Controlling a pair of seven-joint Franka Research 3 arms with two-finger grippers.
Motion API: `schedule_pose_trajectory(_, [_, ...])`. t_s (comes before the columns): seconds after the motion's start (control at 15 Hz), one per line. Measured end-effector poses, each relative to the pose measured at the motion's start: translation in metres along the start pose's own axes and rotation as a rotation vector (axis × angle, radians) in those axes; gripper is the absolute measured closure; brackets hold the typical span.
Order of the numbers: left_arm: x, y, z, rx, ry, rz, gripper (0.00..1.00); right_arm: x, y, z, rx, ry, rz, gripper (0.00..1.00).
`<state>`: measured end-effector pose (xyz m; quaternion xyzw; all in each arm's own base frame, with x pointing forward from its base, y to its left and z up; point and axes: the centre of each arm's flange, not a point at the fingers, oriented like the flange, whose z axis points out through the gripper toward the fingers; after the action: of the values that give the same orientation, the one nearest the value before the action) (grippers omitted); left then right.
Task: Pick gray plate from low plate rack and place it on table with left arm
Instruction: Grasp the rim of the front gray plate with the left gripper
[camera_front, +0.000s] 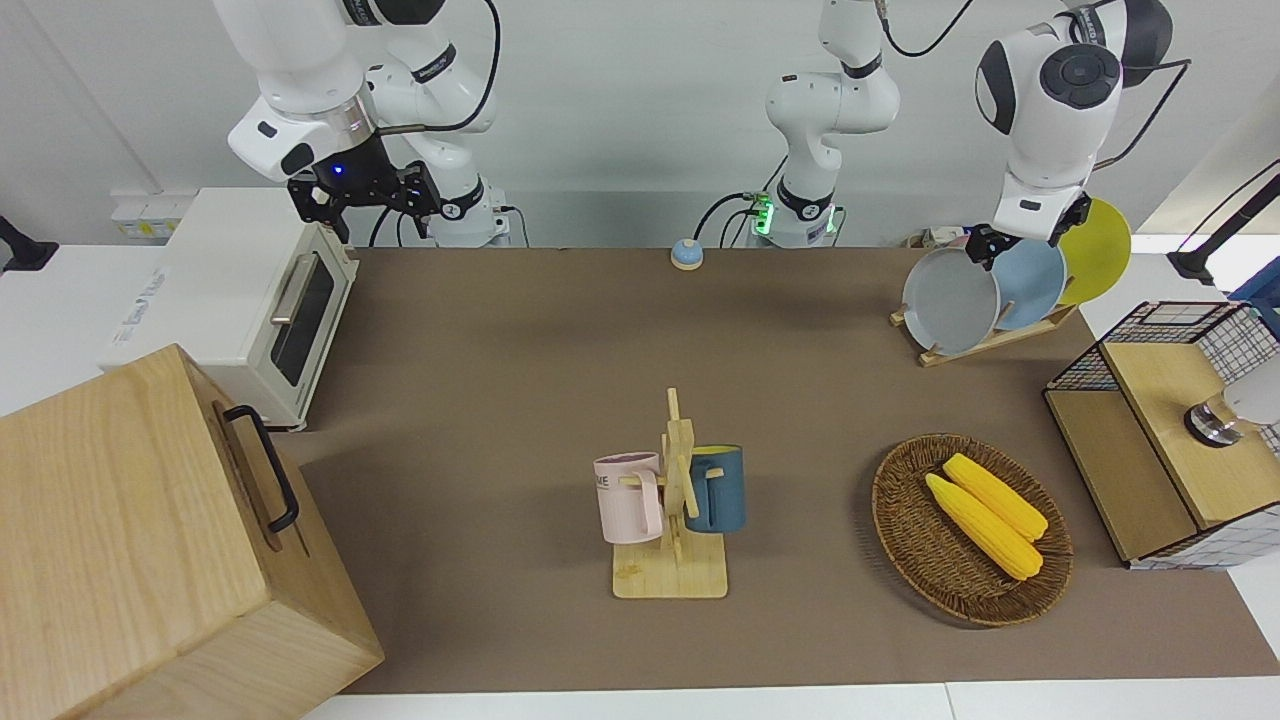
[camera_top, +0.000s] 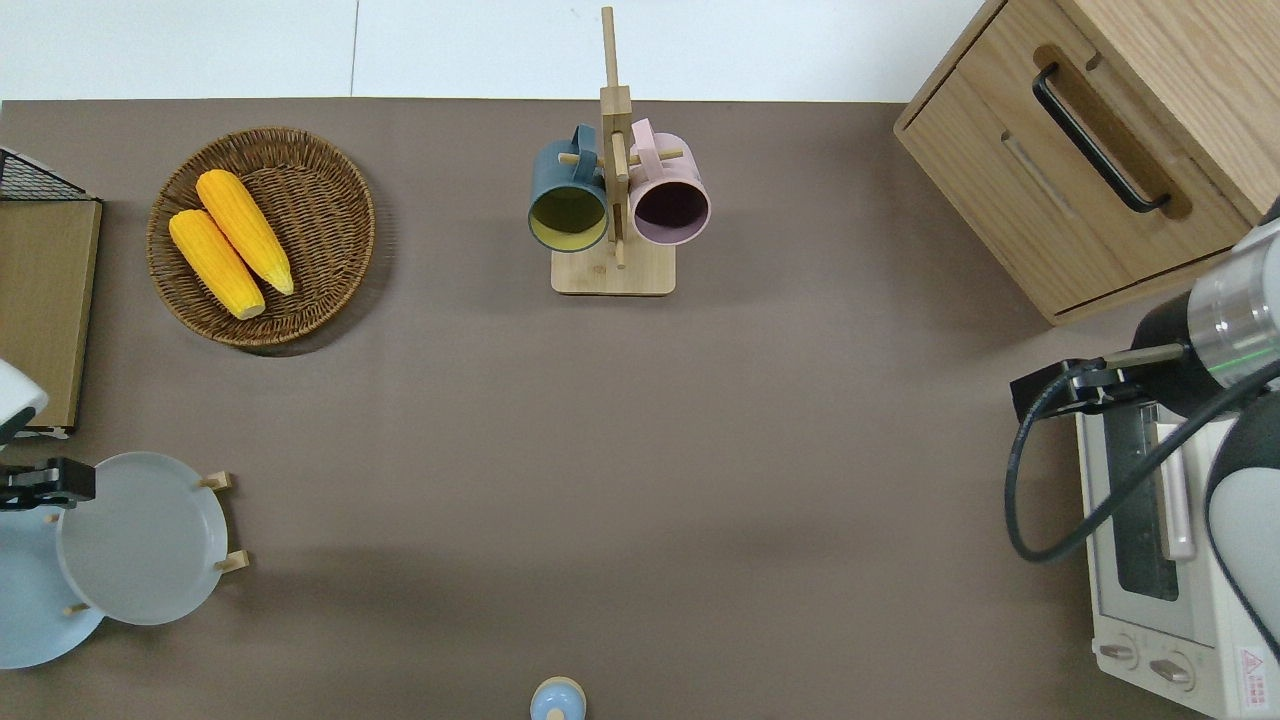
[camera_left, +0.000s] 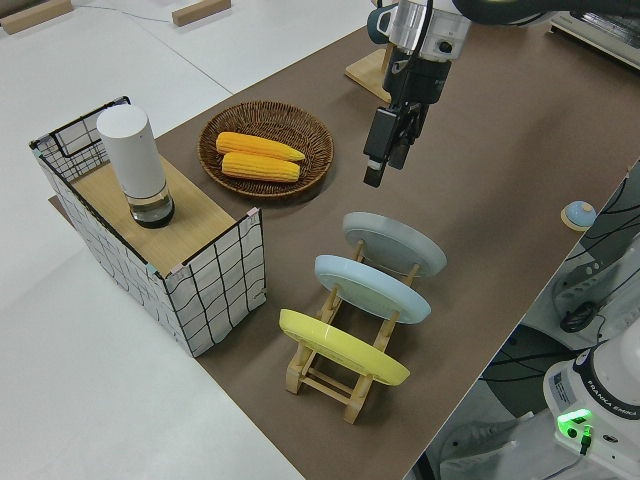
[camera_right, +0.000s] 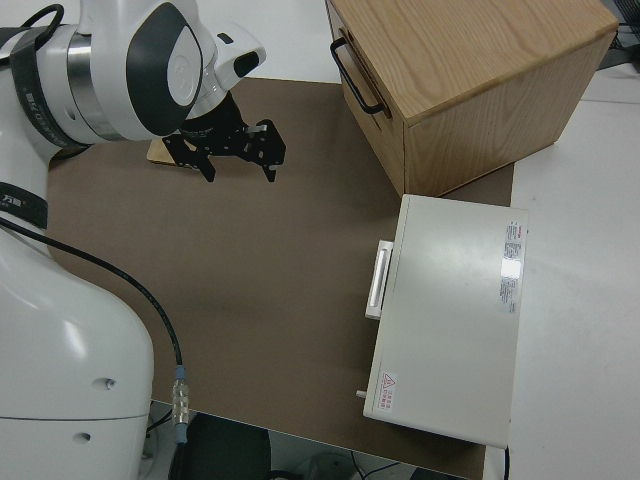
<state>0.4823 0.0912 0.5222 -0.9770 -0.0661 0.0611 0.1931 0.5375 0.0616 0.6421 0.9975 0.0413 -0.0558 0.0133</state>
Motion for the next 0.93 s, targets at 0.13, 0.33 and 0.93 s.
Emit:
schedule_pose_trajectory(0.13, [-0.004, -0.005, 0.022, -0.015, -0.007, -0.005, 0.0, 0.0, 0.0, 0.0, 0.0, 0.0, 0.0, 0.01])
schedule_pose_trajectory(0.33, [-0.009, -0.007, 0.055, -0.042, -0.024, 0.0, 0.0, 0.0, 0.0, 0.0, 0.0, 0.0, 0.0, 0.01])
schedule_pose_trajectory(0.93, [-0.018, -0.027, 0.091, -0.291, -0.064, 0.019, 0.19, 0.0, 0.0, 0.0, 0.0, 0.0, 0.0, 0.01])
